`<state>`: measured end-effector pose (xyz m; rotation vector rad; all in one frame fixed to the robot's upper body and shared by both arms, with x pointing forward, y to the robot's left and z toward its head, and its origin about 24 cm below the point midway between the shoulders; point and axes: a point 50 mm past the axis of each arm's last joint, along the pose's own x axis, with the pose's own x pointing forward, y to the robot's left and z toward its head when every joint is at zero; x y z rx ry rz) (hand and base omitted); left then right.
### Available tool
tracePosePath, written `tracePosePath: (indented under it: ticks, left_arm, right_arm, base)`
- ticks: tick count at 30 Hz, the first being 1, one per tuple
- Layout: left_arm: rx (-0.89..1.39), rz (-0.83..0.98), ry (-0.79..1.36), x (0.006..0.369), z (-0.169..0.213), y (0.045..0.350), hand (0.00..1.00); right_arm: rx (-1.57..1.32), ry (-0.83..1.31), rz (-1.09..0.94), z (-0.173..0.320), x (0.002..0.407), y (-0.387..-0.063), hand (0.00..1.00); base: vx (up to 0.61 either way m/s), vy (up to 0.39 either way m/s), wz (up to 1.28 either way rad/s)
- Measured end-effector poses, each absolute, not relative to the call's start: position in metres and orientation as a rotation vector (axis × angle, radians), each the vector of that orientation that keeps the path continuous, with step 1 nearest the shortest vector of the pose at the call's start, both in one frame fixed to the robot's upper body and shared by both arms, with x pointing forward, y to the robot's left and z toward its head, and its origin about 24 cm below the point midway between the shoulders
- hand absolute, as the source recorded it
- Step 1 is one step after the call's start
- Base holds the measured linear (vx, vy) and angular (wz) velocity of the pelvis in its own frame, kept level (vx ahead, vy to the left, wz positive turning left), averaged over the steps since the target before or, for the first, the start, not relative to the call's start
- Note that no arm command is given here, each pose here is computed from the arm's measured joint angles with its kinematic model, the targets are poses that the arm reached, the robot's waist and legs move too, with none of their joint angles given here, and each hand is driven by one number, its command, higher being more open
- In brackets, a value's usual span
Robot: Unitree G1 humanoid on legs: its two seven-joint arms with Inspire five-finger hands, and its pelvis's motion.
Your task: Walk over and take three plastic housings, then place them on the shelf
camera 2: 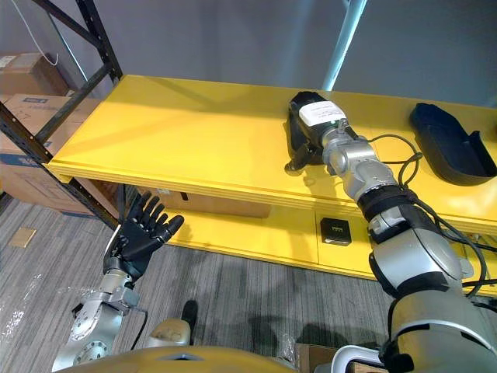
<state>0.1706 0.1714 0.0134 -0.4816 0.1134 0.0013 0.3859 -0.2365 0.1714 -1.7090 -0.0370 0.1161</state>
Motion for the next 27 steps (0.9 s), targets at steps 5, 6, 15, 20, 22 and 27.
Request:
tracePosePath:
  ticks: [5,6,15,20,22,27]
  left_arm:
    - [-0.495,0.003,0.054,0.171,0.026,0.172,1.00]
    - [-0.496,0.006,0.047,0.172,0.027,0.173,1.00]
    - [-0.494,0.008,0.040,0.173,0.028,0.173,1.00]
    - [-0.488,0.007,0.033,0.173,0.030,0.174,1.00]
    - [-0.485,0.010,0.003,0.173,0.035,0.177,1.00]
    - [-0.477,-0.040,-0.121,0.173,0.057,0.182,1.00]
  right_arm:
    - [-1.663,-0.156,0.124,0.194,0.371,-0.221,1.00]
    - [-1.654,-0.170,0.124,0.197,0.370,-0.218,1.00]
    - [-1.504,-0.341,0.011,0.248,0.350,-0.211,1.00]
    - [-1.229,-0.404,-0.081,0.248,0.331,-0.233,1.00]
    - [-0.877,-0.527,-0.131,0.240,0.306,-0.243,1.00]
    - [-0.411,-0.619,-0.296,0.187,0.260,-0.266,1.00]
  base:
    - [-0.02,0.017,-0.11]
    - [-0.02,0.022,-0.13]
    - [-0.01,0.012,-0.13]
    - [-0.01,0.006,-0.12]
    - [-0.03,0.007,-0.22]
    - [0.00,0.005,-0.20]
